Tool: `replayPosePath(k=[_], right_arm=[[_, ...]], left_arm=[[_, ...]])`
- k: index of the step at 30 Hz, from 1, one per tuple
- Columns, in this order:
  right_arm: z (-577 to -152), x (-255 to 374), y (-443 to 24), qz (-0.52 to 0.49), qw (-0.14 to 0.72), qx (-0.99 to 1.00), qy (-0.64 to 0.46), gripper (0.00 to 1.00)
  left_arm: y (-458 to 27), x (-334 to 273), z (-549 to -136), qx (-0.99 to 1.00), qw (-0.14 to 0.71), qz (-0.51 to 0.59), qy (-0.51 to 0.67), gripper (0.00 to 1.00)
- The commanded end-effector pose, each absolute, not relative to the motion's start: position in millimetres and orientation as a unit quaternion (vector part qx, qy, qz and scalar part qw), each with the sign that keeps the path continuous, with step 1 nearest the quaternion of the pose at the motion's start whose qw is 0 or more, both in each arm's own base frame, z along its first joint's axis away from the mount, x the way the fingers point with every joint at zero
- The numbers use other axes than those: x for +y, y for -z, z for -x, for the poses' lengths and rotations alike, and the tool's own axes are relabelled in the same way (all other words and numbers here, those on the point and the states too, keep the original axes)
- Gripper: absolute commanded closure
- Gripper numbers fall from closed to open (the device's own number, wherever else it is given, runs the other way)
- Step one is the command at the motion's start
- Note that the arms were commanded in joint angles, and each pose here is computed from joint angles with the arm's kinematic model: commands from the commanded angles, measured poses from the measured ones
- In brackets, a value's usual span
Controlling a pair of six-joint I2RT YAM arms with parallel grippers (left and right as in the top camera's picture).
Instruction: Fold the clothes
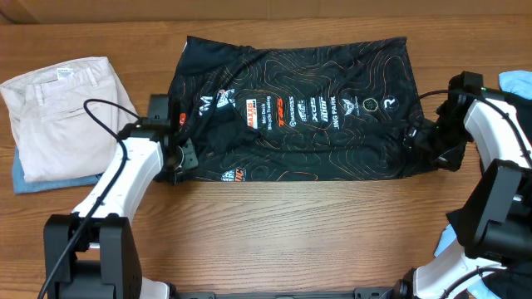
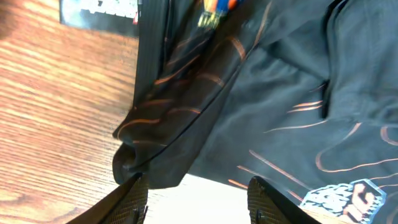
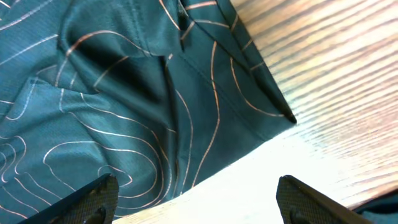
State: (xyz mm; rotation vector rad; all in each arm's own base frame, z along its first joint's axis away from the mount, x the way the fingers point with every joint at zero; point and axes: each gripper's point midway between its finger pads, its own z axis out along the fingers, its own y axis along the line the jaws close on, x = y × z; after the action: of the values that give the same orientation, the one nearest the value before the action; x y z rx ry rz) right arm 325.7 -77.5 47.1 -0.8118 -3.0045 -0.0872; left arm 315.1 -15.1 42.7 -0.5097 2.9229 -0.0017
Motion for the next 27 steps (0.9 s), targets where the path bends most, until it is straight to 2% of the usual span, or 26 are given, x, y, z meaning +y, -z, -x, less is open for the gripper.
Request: replayPosePath(k=[1, 5, 8, 12, 16, 19, 22, 27], right_arm=[[-324, -80, -48, 0.269, 0.016, -0.963, 0.024, 0.15], [-324, -80, -48, 0.269, 0.016, -0.963, 0.024, 0.15], [-324, -80, -48, 0.270, 0.016, -0.963, 0.024, 0.15], [-323, -79, -48, 0.269, 0.018, -0.963, 0.024, 0.15], [-322, -79, -48, 0.269, 0.020, -0.963, 0.024, 0.15], [-322, -79, -48, 0.269, 0.020, -0.963, 0.024, 0.16], [-322, -79, -48, 0.270, 0.020, -0.962, 0.024, 0.16], [-322, -79, -48, 0.269, 0.020, -0.963, 0.024, 0.16]], left_arm=[[-30, -9, -308, 0.983, 0.081, 0.163, -0.014, 0.41], [-27, -4, -310, 0.982, 0.091, 0.164, -0.027, 0.41], [-28, 1, -311, 0.981, 0.096, 0.166, -0.042, 0.44], [-29, 8, -310, 0.979, 0.099, 0.167, -0.060, 0.61], [-27, 9, -307, 0.979, 0.094, 0.167, -0.065, 0.65], [-25, 9, -306, 0.979, 0.094, 0.167, -0.065, 0.77], [-26, 18, -305, 0.977, 0.097, 0.168, -0.089, 0.96], [-29, 29, -305, 0.972, 0.104, 0.170, -0.121, 0.96]])
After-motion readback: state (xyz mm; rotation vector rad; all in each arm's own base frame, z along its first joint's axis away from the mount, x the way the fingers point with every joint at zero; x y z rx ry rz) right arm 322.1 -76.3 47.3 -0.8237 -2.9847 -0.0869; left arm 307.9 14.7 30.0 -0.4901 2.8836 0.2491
